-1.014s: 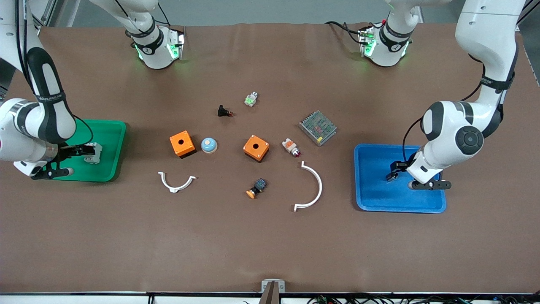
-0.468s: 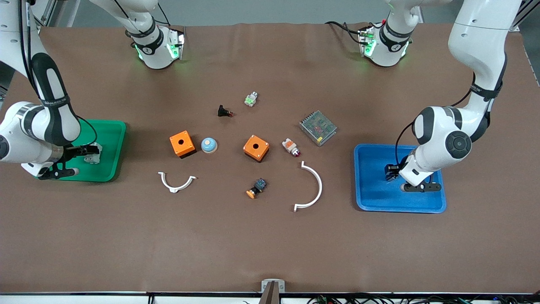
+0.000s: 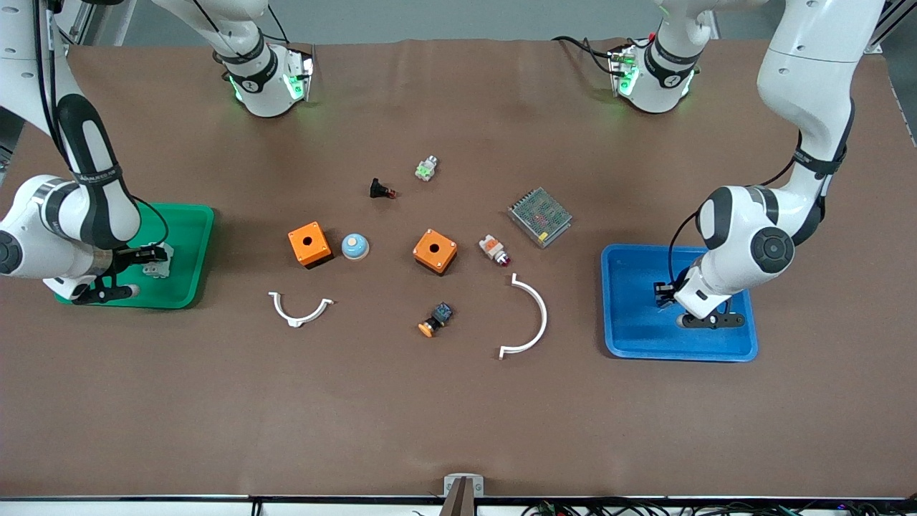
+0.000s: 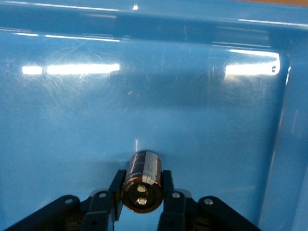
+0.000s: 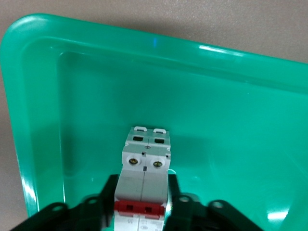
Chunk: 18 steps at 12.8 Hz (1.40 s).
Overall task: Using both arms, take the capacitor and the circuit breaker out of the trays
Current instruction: 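Close the right gripper on the breaker while the left gripper grasps the capacitor, then carry the breaker and capacitor out of the trays toward the table middle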
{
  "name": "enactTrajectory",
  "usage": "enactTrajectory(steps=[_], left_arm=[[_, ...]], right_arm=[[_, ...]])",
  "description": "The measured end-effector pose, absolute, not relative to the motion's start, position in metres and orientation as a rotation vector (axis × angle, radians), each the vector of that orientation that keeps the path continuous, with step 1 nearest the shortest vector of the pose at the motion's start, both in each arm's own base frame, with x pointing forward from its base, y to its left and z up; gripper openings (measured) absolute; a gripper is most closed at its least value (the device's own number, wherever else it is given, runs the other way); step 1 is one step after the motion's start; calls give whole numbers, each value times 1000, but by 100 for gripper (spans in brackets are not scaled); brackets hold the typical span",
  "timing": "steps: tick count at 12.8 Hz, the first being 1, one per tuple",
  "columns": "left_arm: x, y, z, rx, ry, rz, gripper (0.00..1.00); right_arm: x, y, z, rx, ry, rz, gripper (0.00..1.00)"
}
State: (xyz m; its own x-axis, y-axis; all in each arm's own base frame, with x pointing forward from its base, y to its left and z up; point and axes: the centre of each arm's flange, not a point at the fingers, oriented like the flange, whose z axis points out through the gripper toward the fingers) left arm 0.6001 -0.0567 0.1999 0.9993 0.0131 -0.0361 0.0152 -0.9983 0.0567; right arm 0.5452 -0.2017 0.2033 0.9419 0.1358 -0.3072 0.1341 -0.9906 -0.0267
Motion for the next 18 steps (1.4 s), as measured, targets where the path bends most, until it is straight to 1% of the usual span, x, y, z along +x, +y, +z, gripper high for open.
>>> enactTrajectory(steps=[2, 4, 6, 7, 9, 11, 13, 15, 18], left_arm=[[607, -64, 215, 3078, 6, -11, 34], [614, -87, 253, 3060, 0, 33, 34], [616, -128, 300, 3040, 26, 16, 34], [616, -153, 319, 3027, 51, 15, 34], [609, -208, 335, 3006, 118, 20, 34], [597, -269, 327, 2990, 195, -9, 34], [589, -324, 309, 2974, 270, -51, 34], [589, -364, 288, 2975, 329, -62, 34], [593, -402, 253, 2990, 410, -51, 34]], right_arm=[[552, -204, 211, -3101, -219, 463, 40], [564, -206, 234, -3105, -235, 448, 40], [588, -204, 280, -3078, -212, 423, 40], [603, -195, 310, -3052, -207, 382, 40], [634, -155, 362, -3028, -283, 291, 40], [657, -85, 386, -3030, -428, 229, 40], [666, -5, 390, -3029, -534, 216, 40], [666, 78, 381, -3037, -592, 211, 40], [658, 175, 345, -3092, -470, 210, 40]])
